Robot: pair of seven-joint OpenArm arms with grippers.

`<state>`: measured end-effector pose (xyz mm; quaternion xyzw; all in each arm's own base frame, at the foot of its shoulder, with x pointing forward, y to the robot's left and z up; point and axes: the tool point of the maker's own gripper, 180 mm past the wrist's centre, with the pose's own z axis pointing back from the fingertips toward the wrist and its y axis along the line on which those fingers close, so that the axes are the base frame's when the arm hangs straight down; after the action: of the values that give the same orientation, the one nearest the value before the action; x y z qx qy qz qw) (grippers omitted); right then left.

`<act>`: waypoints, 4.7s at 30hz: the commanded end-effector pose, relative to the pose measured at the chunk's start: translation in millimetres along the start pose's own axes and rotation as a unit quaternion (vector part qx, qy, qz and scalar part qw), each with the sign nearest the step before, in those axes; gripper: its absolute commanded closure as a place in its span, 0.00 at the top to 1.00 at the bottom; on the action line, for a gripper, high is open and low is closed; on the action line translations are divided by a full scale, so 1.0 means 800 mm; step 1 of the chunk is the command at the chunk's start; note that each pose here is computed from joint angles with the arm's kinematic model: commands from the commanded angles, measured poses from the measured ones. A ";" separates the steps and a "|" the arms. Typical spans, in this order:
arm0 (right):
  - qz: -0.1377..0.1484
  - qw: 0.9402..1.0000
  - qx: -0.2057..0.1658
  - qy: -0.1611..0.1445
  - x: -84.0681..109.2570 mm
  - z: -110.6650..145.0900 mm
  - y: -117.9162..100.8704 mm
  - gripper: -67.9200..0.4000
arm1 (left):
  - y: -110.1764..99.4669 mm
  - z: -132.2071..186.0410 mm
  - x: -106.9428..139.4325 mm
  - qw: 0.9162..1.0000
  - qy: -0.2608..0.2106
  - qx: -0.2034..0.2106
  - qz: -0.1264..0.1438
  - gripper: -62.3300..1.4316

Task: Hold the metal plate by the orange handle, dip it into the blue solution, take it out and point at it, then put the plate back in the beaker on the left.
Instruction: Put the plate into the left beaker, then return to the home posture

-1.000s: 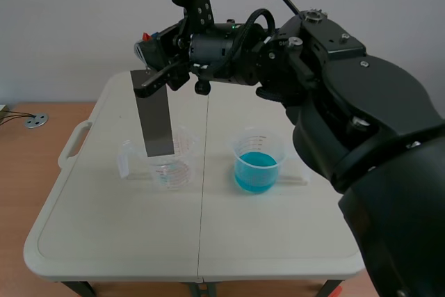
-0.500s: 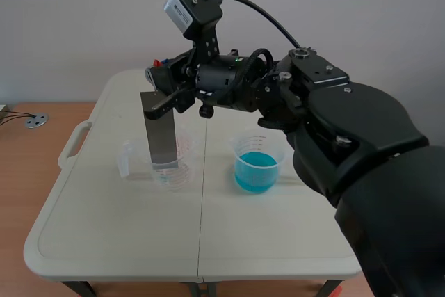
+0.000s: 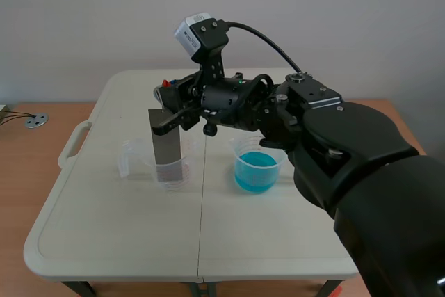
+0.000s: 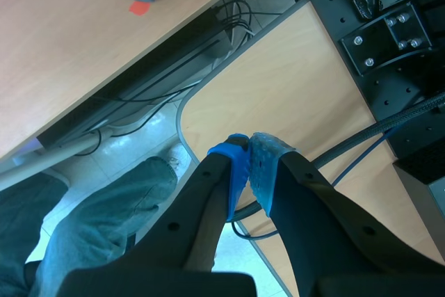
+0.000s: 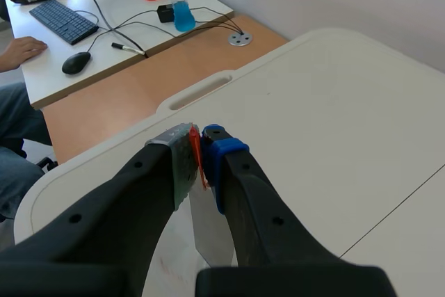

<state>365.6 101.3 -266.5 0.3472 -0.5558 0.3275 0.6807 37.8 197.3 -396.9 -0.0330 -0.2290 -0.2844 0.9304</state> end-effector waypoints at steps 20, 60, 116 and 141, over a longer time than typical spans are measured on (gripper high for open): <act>0.015 0.998 -0.059 -0.017 0.023 -0.002 -0.032 0.98 | -0.004 0.000 0.008 1.000 -0.013 -0.005 0.014 1.00; 0.102 0.990 -0.098 0.004 0.045 0.215 0.019 0.98 | 0.099 0.114 0.378 0.878 -0.450 0.126 -0.103 1.00; 0.087 0.988 -0.122 0.041 0.009 0.279 0.025 0.98 | -0.015 0.060 0.387 0.875 -0.476 -0.033 -0.087 1.00; 0.088 0.988 -0.122 0.041 0.009 0.279 0.025 0.98 | -0.015 0.060 0.387 0.875 -0.476 -0.033 -0.087 1.00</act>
<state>228.5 -74.3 -235.5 0.1963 -0.5766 0.3345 0.7191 239.6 42.4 -229.7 -0.1647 -0.6223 -0.3264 0.6921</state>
